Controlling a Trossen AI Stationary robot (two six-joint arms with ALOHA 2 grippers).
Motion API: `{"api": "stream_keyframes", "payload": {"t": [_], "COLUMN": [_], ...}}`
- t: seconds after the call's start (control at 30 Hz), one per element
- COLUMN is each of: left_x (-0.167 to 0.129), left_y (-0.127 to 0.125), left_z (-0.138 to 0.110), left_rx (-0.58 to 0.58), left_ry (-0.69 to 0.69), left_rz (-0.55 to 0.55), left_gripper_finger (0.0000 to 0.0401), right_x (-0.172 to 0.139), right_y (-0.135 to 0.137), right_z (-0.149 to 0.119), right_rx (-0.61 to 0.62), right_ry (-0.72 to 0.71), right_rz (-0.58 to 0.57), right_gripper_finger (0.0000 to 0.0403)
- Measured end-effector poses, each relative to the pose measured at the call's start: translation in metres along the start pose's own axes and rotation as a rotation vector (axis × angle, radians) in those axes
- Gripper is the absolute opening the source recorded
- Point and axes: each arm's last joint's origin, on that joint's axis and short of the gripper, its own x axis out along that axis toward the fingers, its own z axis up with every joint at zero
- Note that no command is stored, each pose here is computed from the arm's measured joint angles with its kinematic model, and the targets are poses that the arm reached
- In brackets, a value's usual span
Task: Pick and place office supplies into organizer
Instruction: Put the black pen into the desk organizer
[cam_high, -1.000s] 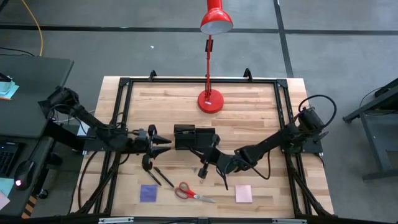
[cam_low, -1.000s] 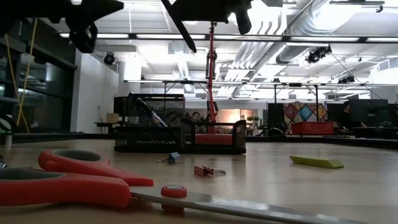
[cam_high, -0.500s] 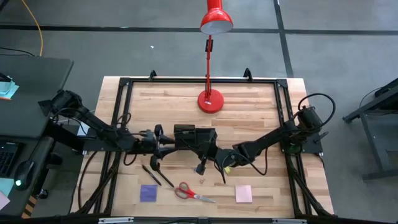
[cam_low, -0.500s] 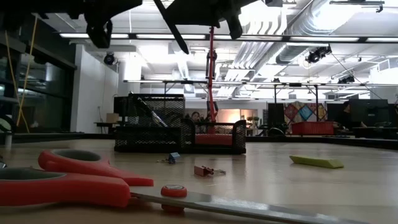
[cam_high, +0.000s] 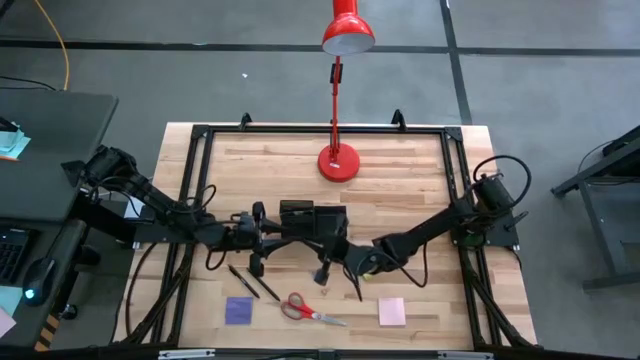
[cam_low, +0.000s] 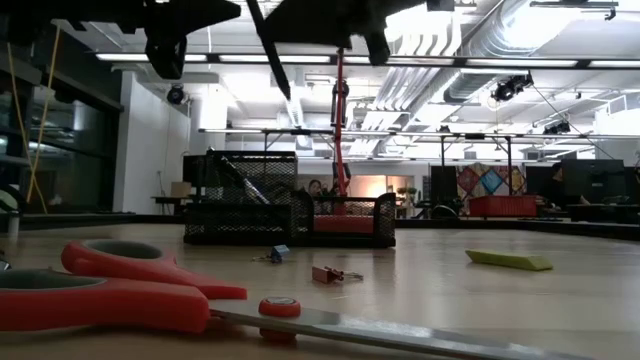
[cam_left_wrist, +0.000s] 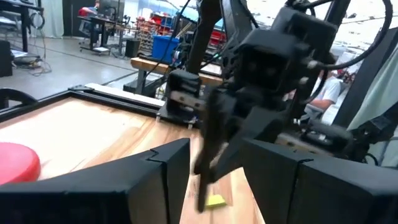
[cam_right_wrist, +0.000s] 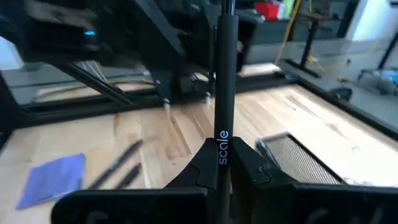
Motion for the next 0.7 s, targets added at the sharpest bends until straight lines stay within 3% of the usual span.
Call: {"api": "stream_keyframes", "payload": {"t": [0.23,0.7], "left_x": [0.000,0.000], "left_y": [0.001,-0.002], "left_z": [-0.001,0.002], "left_rx": [0.017,0.020], "left_ry": [0.006,-0.013], "left_rz": [0.035,-0.041], "left_gripper_finger": [0.0136,0.0136], "right_x": [0.000,0.009], "right_y": [0.001,-0.008], "right_z": [0.002,0.003], "right_rx": [0.017,0.042], "right_ry": [-0.008,-0.002], "right_rz": [0.045,0.066], "right_gripper_finger": [0.0003,0.0003]}}
